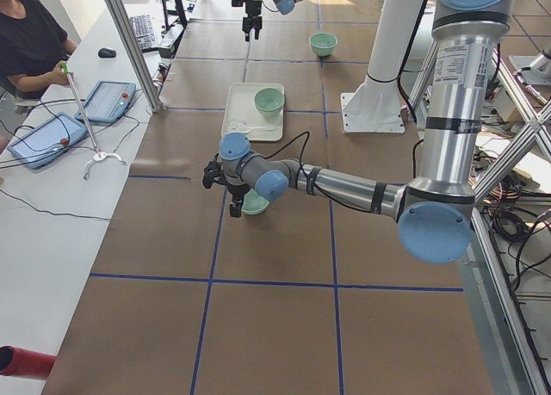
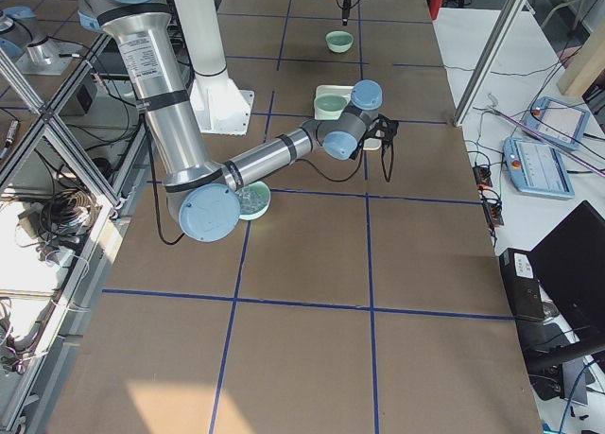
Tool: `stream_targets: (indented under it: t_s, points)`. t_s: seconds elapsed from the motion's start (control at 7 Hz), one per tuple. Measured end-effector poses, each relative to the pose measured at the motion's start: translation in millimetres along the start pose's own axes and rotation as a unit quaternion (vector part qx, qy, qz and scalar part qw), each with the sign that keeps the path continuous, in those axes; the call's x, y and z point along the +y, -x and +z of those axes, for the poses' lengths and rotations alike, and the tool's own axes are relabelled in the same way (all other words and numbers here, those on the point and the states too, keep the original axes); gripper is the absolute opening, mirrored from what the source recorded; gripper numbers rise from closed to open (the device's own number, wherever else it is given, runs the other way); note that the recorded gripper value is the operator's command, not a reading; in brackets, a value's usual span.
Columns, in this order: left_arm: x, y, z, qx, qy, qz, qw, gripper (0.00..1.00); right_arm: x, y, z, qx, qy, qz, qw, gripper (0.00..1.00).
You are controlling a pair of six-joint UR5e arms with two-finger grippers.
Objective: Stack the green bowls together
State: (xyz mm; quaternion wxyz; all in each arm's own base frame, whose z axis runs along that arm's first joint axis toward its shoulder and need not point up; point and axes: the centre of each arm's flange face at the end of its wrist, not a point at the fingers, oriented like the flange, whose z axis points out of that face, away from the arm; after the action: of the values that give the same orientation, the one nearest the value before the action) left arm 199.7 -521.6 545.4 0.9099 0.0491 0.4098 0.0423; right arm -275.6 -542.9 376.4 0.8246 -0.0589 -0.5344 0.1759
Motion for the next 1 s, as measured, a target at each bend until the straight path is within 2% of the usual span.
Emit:
stream_targets:
  t_s: [0.14,0.29,0.43,0.57,1.0]
  points:
    - [1,-3,15,-0.004,0.011,-0.003,0.9999,0.84,-3,-8,-1,0.003,0.0,-0.007,1.0,1.0]
    - [3,-4,29,-0.007,0.022,-0.004,0.9997,0.71,-4,-10,-1,0.004,0.0,-0.01,0.9999,1.0]
    - [4,-5,38,-0.008,0.03,-0.003,0.9995,0.39,-4,-11,0,0.005,0.0,-0.011,0.9999,1.0]
    - [6,-10,45,-0.007,0.037,0.0,0.9993,0.0,-4,-11,-1,0.005,0.0,-0.011,0.9999,1.0]
    - [8,-22,49,-0.003,0.042,0.008,0.9991,0.0,-3,-9,-3,0.003,0.001,-0.013,0.9999,1.0]
